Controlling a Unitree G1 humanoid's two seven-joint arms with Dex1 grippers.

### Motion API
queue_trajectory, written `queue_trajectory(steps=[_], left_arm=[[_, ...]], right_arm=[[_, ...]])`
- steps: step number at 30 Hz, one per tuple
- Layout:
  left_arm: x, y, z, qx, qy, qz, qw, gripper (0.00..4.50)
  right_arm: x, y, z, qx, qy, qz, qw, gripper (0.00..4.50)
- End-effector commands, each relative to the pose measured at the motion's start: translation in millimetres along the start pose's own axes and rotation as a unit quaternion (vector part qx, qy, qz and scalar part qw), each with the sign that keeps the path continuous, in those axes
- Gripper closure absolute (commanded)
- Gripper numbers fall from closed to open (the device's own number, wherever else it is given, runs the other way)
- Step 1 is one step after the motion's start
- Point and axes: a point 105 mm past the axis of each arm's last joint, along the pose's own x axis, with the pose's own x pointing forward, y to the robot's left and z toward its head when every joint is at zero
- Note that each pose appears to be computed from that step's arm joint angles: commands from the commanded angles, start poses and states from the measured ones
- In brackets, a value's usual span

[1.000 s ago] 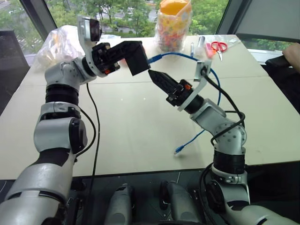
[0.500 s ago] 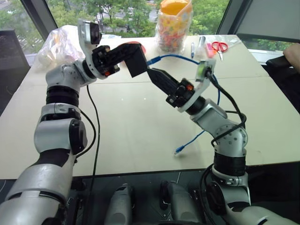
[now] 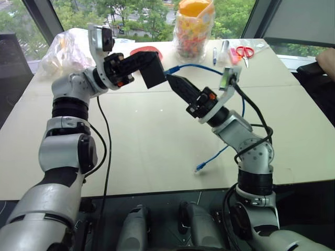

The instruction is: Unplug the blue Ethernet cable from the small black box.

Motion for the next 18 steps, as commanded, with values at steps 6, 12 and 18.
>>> queue_trajectory(steps=[6, 12, 18], left_arm=[[6.0, -7.3, 4.1, 0.015, 0.0, -0.02, 1.0, 3.96], [7.7, -7.5, 4.6, 0.015, -0.003, -0.02, 1.0, 3.96], [8.2, -6.6, 6.1, 0.017, -0.008, -0.016, 1.0, 3.96]], right_arm=[[7.8, 12.3, 9.2, -0.009, -0.018, 0.026, 0.999, 1.74], [8.2, 12.6, 6.1, -0.008, -0.012, 0.027, 1.0, 2.5], [9.6, 12.2, 2.8, -0.001, -0.008, 0.029, 1.0, 4.47]])
